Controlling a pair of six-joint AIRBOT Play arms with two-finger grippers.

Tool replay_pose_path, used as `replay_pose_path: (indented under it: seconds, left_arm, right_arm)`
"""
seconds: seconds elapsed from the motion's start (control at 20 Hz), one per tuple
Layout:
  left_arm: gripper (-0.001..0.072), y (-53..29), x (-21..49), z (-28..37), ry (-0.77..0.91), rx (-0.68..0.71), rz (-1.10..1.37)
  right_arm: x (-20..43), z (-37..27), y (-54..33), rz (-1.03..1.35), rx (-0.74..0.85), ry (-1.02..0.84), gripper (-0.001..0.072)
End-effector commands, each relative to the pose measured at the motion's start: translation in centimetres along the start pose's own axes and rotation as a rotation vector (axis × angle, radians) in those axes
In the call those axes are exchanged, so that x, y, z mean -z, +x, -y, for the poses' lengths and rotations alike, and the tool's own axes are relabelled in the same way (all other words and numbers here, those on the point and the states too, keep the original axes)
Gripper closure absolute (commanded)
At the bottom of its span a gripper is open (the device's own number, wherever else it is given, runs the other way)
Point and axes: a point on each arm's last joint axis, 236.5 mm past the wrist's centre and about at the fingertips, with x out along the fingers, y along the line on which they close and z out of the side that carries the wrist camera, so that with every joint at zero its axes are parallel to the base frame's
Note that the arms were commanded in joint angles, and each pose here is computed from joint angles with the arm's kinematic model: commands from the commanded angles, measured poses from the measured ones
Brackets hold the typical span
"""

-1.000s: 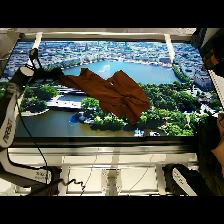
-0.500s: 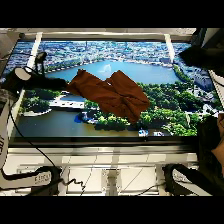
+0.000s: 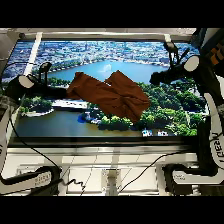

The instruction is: Fold the clothes and pants, and hang the long-sleeved shirts on hangers.

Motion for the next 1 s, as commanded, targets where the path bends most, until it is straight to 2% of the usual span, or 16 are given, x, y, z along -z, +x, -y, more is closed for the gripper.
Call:
replay_pose_path:
  seconds: [0.0,0.1,0.25,0.3,0.35,0.55,0.6,0.65,0.7,0.8,0.95]
  left_arm:
    - [0.0691,-0.4,0.3,-1.0,-0.017,-0.020,-0.001]
    - [0.0690,-0.4,0.3,-1.1,-0.020,-0.021,-0.001]
    - [0.0691,-0.4,0.3,-1.1,-0.020,-0.020,-0.001]
    - [0.0690,-0.4,0.3,-1.1,-0.020,-0.020,-0.001]
    - [0.0690,-0.4,0.3,-1.1,-0.024,-0.021,-0.001]
    - [0.0690,-0.4,0.2,-0.9,-0.031,-0.015,0.001]
    - [0.0690,-0.4,0.2,-0.9,-0.032,-0.014,0.002]
    - [0.0690,-0.4,0.2,-0.9,-0.033,-0.012,0.002]
    - [0.0691,-0.3,0.2,-0.8,-0.036,-0.009,0.003]
    - [0.0691,-0.3,0.0,-0.5,-0.044,0.003,0.008]
    - [0.0690,-0.3,-0.1,-0.2,-0.053,0.017,0.014]
  right_arm:
    - [7.5,4.0,3.2,-0.202,-0.002,0.128,0.0308]
    - [12.0,2.6,4.5,-0.300,-0.123,0.189,0.0308]
    - [15.3,-3.7,4.5,-0.346,-0.400,0.218,0.0348]
    - [16.0,-5.1,4.0,-0.336,-0.451,0.217,0.0415]
    - [16.7,-5.6,3.8,-0.324,-0.458,0.219,0.0461]
    - [18.9,-6.6,3.7,-0.236,-0.425,0.298,0.0458]
    - [19.5,-7.9,3.6,-0.233,-0.472,0.346,0.0386]
    - [20.2,-9.0,3.9,-0.238,-0.501,0.385,0.0252]
    - [21.1,-10.0,4.7,-0.240,-0.511,0.421,0.0195]
    - [21.9,-11.5,6.2,-0.224,-0.505,0.464,0.0137]
    - [20.3,-13.3,7.2,-0.167,-0.503,0.527,0.0141]
